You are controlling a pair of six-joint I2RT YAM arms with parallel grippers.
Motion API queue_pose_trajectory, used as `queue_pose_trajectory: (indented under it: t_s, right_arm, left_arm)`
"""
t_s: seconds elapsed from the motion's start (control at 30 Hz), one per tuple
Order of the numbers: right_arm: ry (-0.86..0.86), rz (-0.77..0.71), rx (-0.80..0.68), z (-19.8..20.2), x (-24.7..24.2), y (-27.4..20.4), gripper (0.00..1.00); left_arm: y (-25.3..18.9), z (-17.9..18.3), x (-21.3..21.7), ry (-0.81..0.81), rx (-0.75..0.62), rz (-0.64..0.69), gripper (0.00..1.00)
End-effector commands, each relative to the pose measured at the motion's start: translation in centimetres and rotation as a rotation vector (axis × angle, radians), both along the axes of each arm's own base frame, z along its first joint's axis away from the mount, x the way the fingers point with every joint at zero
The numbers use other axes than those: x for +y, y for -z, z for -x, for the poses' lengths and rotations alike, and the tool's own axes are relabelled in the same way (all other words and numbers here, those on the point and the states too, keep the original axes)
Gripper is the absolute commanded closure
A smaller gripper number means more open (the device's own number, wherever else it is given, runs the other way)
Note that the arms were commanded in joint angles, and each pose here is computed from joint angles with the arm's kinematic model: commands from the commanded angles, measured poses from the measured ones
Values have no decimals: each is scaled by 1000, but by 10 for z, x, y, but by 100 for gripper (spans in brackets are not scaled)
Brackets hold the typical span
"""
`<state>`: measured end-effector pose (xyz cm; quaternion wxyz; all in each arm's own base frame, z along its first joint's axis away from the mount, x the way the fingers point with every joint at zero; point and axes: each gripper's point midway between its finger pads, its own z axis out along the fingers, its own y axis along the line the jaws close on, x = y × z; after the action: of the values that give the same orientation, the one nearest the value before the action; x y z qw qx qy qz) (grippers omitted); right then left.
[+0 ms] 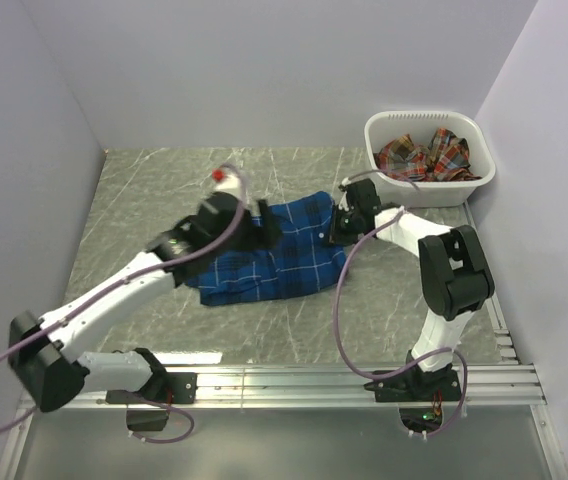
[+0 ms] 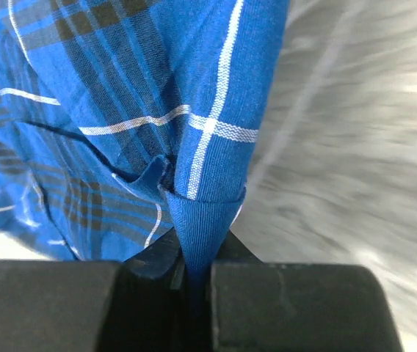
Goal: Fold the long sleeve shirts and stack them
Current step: Fold the shirt
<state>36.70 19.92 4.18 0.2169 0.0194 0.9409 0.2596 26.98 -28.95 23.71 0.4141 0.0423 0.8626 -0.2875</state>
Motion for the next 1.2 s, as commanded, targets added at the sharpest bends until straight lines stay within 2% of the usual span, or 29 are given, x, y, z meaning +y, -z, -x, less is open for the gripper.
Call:
queue_pose_trajectory:
  t_s: [0.0,0.17,0.27,0.33,0.47,0.67,0.93,1.17]
  right_arm:
    - [-58,266,-33,5,-45,-31,100]
    - [-76,423,-55,0,-62,-60,100]
    - [-81,508,-104,-10,-63,-82,100]
    - [-91,587,-111,-9,-64,-85,100]
    - [-81,703,-150,-17,-62,-103,100]
    - [-90,871,-194,-19,-52,-117,100]
    - [-94,1079,-223,-16,-41,-128,100]
    - [-112,1229,-265,-12,-15,-135,100]
  left_arm:
    - [29,-14,56,-151,97,-15,19]
    - [75,-31,119,-341,212,28,24]
    - [103,-33,130,-395,284,81,28]
    - [124,-31,133,-422,346,101,31]
    - [135,-40,133,-445,358,173,34]
    - [161,-45,134,-471,426,152,39]
    - [185,-48,123,-468,467,213,51]
    - [190,-51,117,-454,479,249,74]
